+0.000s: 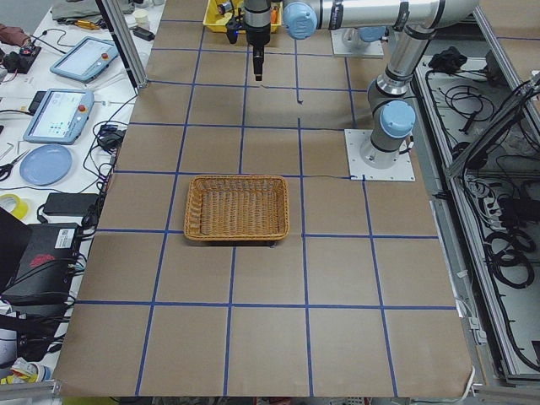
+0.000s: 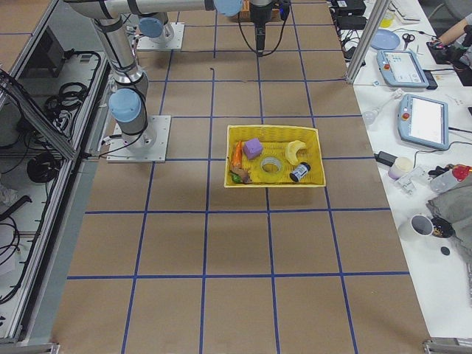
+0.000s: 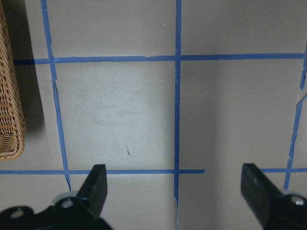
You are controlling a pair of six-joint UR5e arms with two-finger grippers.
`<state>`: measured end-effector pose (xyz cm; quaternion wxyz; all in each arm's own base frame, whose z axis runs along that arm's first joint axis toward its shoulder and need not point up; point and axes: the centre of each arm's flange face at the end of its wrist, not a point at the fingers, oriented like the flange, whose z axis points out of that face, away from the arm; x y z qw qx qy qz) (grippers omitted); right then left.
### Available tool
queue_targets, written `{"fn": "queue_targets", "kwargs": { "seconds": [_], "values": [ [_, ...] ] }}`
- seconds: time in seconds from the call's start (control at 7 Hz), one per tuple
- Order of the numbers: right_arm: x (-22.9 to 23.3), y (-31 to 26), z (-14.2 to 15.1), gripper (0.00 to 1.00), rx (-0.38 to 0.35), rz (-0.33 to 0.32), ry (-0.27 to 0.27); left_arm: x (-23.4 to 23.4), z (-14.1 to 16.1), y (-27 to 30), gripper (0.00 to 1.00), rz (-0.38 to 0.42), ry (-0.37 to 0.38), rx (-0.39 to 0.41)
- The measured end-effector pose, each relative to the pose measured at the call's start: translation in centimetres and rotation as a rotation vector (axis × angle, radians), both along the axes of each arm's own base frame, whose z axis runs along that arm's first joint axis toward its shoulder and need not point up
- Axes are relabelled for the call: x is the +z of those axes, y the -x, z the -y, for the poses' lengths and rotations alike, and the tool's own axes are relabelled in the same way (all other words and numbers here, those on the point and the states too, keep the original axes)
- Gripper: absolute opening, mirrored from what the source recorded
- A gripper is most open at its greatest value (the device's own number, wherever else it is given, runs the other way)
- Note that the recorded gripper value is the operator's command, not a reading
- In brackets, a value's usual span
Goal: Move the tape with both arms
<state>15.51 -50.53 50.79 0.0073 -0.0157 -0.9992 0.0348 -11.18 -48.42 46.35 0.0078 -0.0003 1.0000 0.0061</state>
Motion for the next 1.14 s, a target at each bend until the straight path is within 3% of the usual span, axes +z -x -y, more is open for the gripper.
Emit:
{"fn": "queue_targets", "kwargs": {
  "seconds": [0.86, 1.14],
  "values": [
    [0.3, 0.4, 0.6, 1.0, 0.105, -0.01, 0.006, 0.0, 0.0, 0.0, 1.0, 0.0, 0.002, 0.001],
    [-0.5, 1.2, 2.4, 1.0, 0.222, -0.021, -0.014, 0.0, 0.0, -0.1, 1.0, 0.0, 0.001, 0.001]
  ]
}}
